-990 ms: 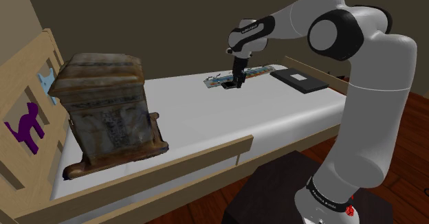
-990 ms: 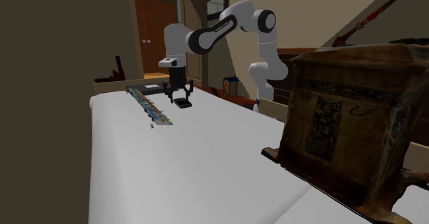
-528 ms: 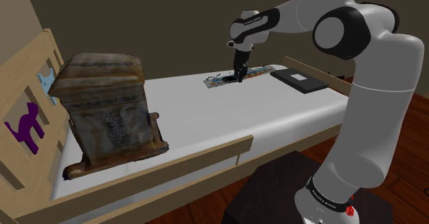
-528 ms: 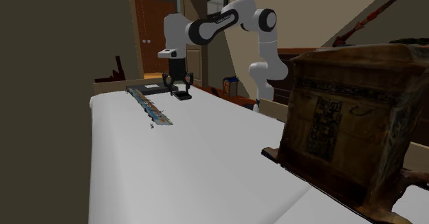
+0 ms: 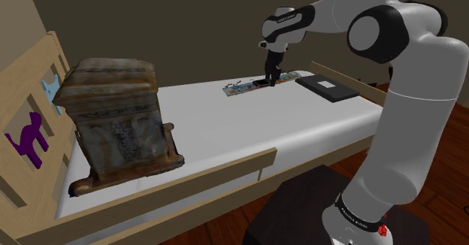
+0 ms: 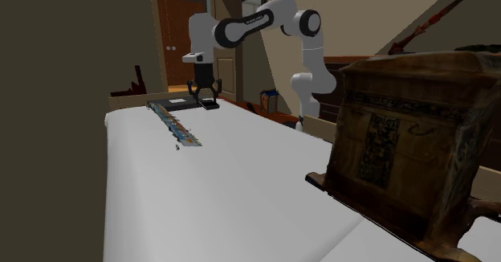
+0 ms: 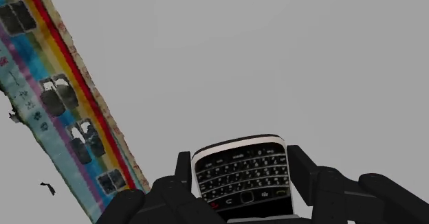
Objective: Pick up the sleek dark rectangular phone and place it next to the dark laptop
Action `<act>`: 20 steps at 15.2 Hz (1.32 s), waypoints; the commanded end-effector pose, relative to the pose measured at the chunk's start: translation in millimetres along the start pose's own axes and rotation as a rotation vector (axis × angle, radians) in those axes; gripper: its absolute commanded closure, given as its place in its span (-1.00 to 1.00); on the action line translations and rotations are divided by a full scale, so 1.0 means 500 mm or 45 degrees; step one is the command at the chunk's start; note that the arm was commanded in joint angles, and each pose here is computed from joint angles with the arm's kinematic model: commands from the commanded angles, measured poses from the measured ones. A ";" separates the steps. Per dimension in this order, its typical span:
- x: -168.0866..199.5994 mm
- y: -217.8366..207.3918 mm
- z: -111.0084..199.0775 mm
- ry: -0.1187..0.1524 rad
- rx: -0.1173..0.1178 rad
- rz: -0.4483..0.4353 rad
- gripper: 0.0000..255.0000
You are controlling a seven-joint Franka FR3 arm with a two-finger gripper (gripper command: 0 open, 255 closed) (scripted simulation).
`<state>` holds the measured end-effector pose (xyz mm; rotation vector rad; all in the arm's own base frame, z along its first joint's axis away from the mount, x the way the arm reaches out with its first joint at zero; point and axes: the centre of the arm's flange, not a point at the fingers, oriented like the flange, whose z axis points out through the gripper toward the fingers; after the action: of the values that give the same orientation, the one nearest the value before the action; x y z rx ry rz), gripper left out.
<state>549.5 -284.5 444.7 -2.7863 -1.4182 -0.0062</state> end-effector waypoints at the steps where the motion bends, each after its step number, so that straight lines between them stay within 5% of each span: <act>1: -0.050 -0.001 -0.003 0.000 0.000 -0.002 1.00; 20: -0.551 0.024 -0.009 0.000 0.000 -0.002 1.00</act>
<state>405.9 -500.6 448.2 -2.7862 -1.4170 -0.0055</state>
